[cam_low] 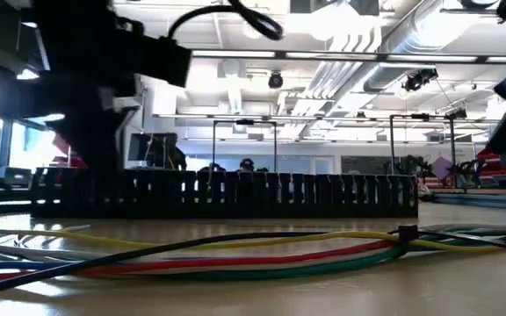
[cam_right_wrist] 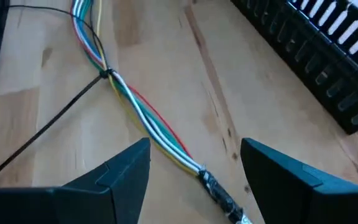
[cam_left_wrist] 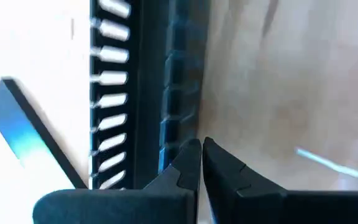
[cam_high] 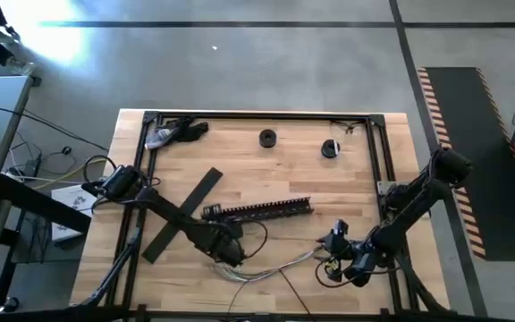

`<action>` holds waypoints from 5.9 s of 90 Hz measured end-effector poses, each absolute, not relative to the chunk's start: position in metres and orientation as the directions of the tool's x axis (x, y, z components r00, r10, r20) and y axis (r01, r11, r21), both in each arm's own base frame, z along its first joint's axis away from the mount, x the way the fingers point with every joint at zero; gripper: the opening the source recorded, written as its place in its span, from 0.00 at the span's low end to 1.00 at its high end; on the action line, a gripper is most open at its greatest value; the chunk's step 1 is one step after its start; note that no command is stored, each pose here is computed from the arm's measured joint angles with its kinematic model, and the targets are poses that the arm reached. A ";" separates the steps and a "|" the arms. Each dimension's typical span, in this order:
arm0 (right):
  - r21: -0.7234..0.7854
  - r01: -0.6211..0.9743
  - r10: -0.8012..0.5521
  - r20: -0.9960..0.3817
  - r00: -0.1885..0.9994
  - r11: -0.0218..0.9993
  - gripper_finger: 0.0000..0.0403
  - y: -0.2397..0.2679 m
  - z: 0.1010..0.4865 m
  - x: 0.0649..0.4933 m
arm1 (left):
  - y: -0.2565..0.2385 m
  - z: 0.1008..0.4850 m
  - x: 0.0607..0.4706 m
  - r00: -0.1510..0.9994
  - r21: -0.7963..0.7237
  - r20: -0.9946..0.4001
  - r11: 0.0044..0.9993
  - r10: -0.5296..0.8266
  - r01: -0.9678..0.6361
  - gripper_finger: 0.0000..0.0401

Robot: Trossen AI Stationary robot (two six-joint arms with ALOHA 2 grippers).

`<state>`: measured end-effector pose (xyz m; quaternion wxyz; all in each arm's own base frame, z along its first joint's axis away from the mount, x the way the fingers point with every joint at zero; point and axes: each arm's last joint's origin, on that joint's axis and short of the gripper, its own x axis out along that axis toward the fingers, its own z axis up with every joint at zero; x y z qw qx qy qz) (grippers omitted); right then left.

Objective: Ziptie cables
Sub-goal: Put the zip-tied cables into the black cable duct

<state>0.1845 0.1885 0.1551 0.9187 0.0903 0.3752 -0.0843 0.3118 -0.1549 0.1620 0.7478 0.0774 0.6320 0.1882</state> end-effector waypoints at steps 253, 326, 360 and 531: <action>-0.139 -0.081 -0.089 -0.892 0.444 0.987 0.14 0.162 0.217 0.259 | -0.114 0.168 0.431 0.844 -0.485 -0.432 0.871 -0.319 0.081 0.02; 0.079 0.095 -0.046 -0.477 0.878 0.992 0.63 0.192 0.158 0.208 | -0.157 0.401 0.361 0.962 -0.010 0.168 0.976 -0.213 0.218 0.02; -0.001 -0.023 0.022 -0.262 0.965 1.000 0.72 0.173 0.181 0.242 | -0.163 0.428 0.340 0.936 0.040 0.309 0.986 -0.168 0.164 0.02; 0.116 -0.010 0.011 -0.012 1.000 0.993 0.55 0.188 0.215 0.295 | -0.165 0.428 0.329 0.974 0.129 0.219 0.991 -0.051 0.023 0.03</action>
